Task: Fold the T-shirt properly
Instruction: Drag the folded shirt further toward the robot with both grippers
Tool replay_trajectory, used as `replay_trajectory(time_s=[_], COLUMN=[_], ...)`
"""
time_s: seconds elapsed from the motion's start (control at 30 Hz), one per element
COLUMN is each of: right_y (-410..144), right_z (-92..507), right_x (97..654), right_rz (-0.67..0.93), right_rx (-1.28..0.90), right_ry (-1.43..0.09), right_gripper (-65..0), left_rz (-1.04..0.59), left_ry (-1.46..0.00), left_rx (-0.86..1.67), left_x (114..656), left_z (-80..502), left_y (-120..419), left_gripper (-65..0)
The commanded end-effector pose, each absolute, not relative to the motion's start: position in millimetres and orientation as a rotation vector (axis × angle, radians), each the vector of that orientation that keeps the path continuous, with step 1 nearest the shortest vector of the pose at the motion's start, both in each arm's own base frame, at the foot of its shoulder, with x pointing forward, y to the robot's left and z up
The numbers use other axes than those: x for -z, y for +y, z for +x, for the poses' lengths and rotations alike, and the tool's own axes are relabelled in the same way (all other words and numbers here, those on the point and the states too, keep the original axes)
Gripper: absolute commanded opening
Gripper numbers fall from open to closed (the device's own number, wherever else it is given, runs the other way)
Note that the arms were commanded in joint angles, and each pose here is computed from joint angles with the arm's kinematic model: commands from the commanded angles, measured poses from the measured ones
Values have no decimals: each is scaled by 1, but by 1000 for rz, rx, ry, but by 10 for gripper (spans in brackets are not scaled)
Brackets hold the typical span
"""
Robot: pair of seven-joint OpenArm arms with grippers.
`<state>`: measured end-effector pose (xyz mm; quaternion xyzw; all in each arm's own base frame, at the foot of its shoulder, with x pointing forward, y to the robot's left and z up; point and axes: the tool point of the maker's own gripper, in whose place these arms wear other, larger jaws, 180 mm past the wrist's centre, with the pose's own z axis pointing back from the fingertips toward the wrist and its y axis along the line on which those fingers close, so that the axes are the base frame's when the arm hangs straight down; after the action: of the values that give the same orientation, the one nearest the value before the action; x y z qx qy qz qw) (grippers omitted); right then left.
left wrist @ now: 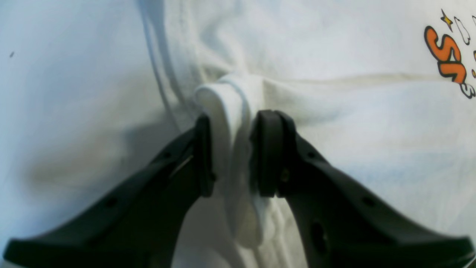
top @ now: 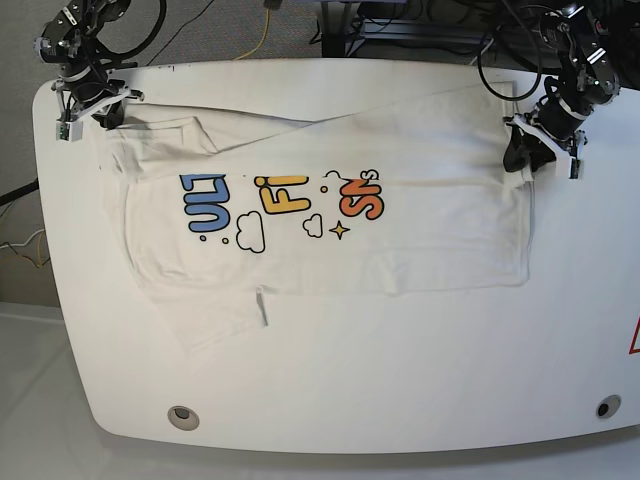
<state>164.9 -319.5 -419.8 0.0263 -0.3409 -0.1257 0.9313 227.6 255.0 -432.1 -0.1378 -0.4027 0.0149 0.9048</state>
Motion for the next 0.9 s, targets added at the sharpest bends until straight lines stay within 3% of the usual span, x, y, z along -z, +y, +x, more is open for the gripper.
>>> replay_trajectory(time_s=[0.0, 0.87], right_y=[-328, -328], right_z=[164, 150], right_x=[414, 420], right_rz=[21, 18], right_rx=[244, 245], right_ry=[-699, -668], right_gripper=[-639, -639], left_rz=[-194, -154], left_ry=[-524, -449], left_rx=[16, -20], left_x=[478, 485], left_z=[167, 125], left_y=[264, 285], left_gripper=[-488, -488])
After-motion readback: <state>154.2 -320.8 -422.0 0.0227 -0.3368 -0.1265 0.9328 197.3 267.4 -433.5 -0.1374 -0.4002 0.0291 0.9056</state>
